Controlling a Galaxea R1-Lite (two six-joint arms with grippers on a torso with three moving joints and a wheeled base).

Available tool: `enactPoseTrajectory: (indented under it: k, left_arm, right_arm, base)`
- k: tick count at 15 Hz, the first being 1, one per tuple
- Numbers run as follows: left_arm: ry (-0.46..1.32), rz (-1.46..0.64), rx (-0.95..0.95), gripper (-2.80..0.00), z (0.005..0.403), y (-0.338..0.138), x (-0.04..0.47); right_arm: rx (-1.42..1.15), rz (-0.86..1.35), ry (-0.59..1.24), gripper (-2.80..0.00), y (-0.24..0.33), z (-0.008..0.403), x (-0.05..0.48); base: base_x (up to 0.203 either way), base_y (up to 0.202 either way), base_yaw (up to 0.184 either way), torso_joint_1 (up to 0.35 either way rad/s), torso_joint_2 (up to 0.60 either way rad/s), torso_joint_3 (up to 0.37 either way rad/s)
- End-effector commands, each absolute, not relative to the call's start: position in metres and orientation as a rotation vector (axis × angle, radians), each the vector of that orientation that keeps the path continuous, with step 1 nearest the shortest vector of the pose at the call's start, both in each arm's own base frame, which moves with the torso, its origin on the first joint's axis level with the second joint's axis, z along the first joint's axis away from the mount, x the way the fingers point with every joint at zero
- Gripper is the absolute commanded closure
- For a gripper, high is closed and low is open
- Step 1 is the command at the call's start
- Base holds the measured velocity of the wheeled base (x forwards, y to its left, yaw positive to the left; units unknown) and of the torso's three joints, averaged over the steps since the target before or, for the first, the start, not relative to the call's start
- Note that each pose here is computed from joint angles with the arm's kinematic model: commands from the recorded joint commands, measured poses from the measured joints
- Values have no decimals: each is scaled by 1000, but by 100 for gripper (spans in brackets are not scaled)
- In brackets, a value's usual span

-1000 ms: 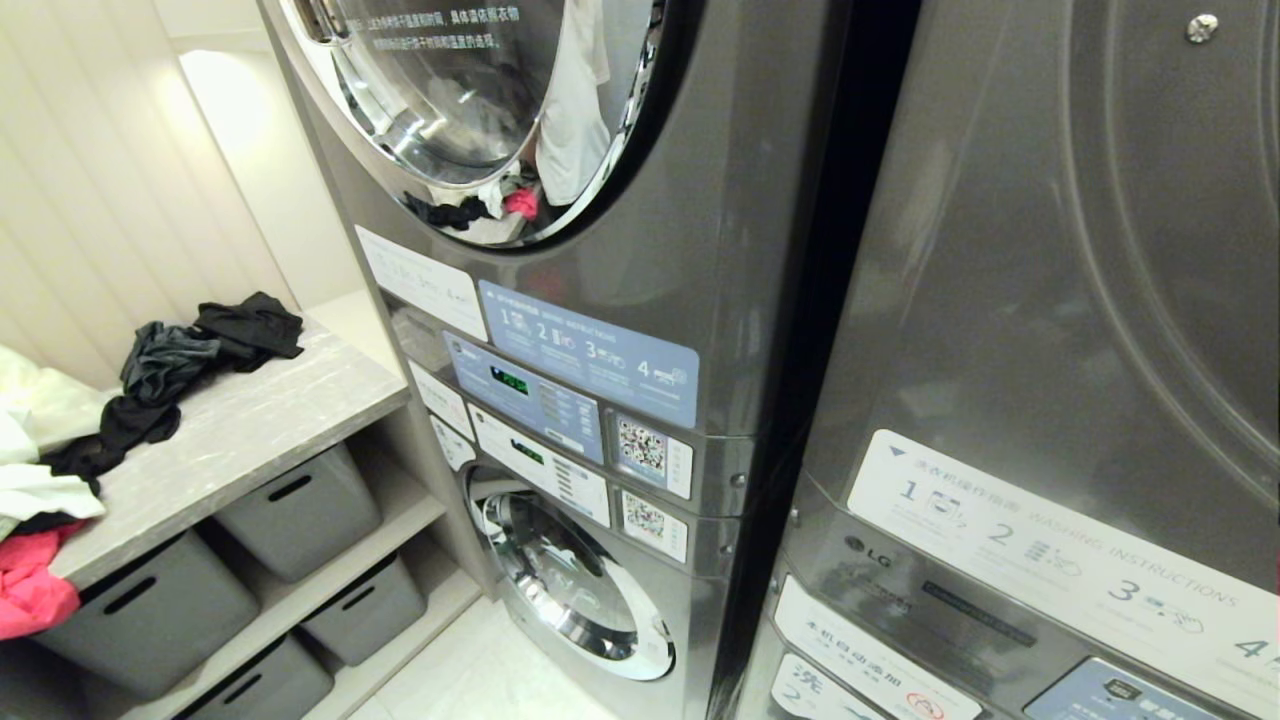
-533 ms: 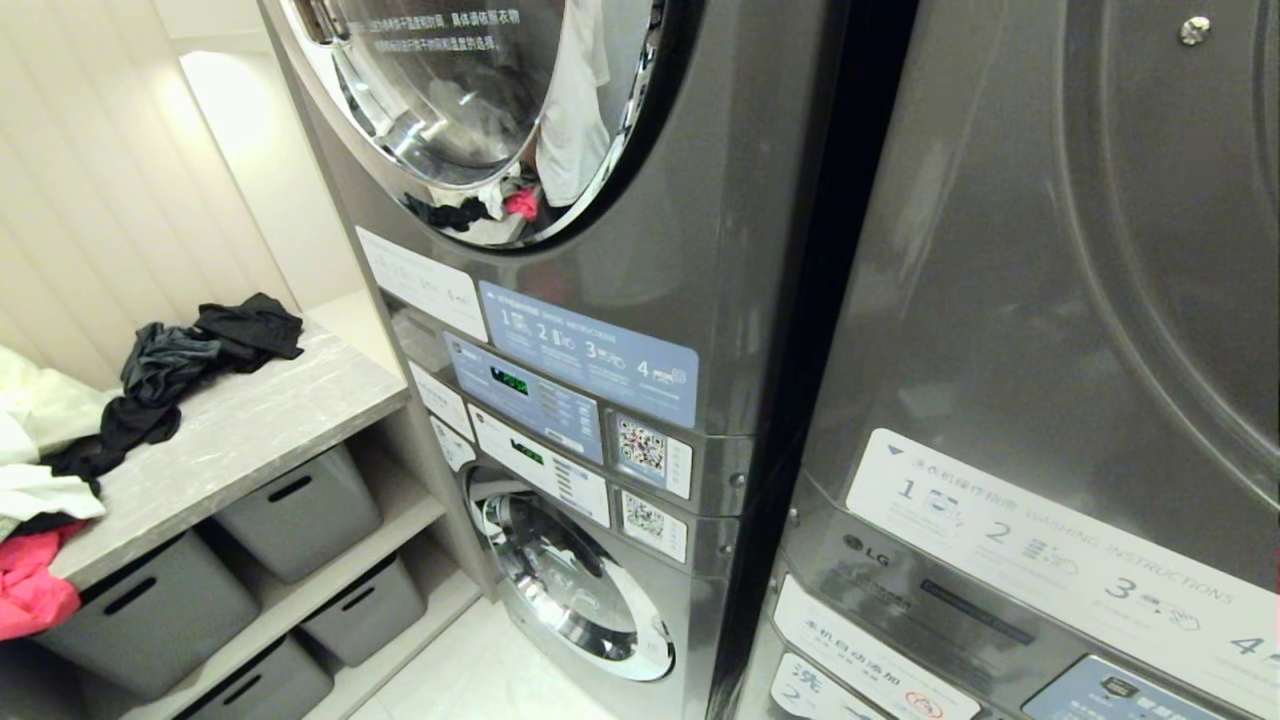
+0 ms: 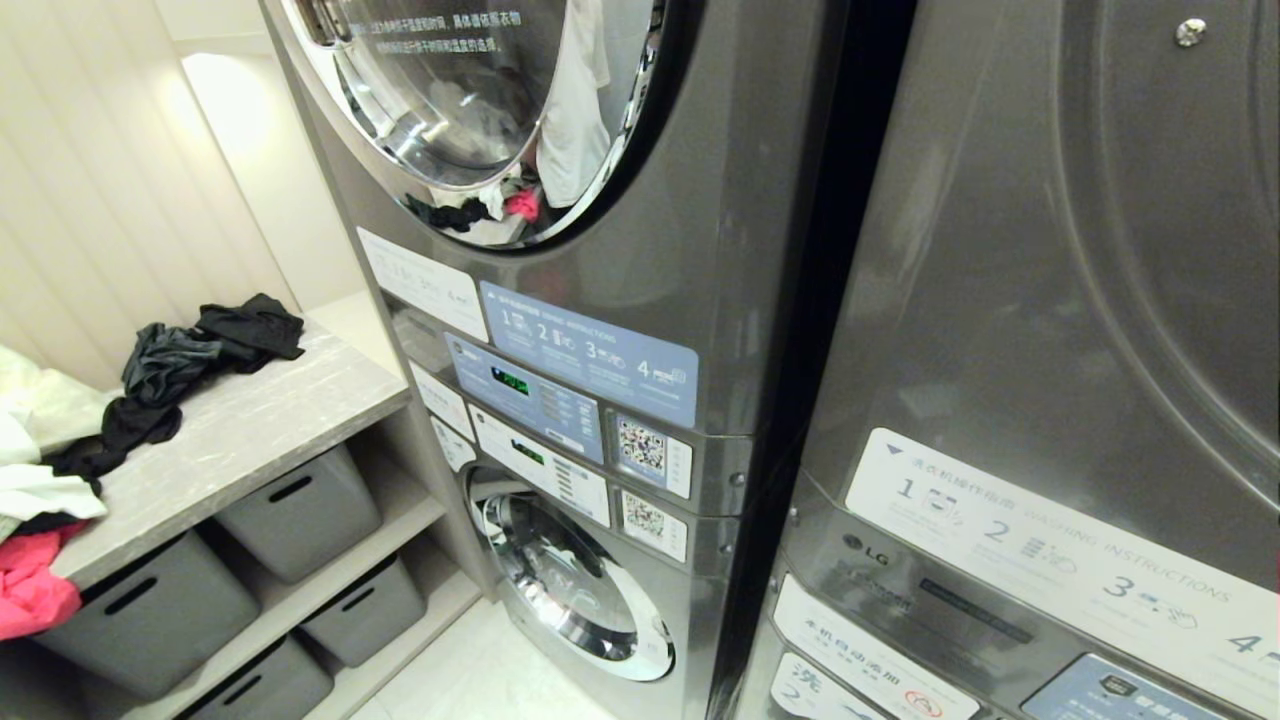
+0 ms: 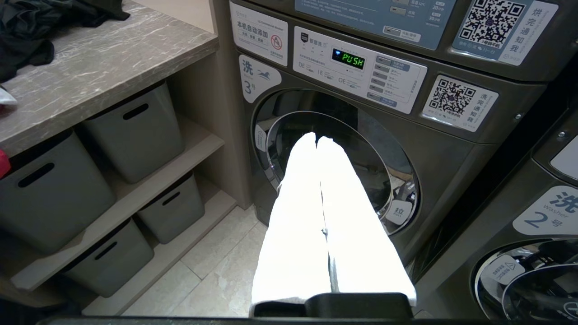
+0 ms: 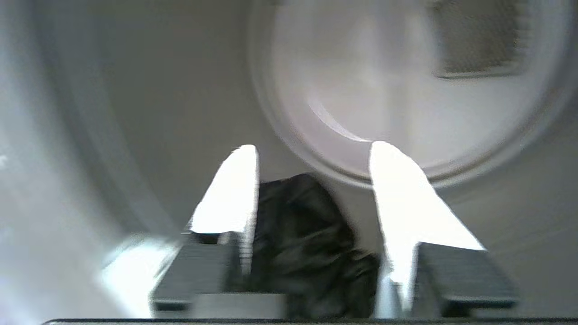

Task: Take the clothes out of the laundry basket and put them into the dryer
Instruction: Put the clothes in the dryer

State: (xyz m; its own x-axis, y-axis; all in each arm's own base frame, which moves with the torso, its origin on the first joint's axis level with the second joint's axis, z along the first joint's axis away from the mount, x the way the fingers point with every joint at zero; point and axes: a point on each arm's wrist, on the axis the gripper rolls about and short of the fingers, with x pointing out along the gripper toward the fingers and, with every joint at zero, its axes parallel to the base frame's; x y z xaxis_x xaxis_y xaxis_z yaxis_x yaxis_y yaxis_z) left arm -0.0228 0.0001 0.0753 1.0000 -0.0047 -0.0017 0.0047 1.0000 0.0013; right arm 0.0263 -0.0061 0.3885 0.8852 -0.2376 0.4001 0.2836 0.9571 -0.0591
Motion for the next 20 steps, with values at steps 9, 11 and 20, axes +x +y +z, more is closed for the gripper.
enactPoseTrajectory:
  k: [9, 11, 20]
  left_arm:
    - [2, -5, 3, 0, 75, 0, -23]
    - [2, -5, 3, 0, 75, 0, -23]
    - [2, -5, 3, 0, 75, 0, -23]
  right_arm:
    - [-73, 227, -21, 0, 18, 247, -86]
    - [-67, 215, 73, 0, 16, 226, -70]
    - [-67, 169, 321, 0, 11, 162, -38]
  base:
    - [0, 0, 0, 0, 0, 0]
    - [0, 0, 0, 0, 0, 0]
    - [0, 0, 0, 0, 0, 0]
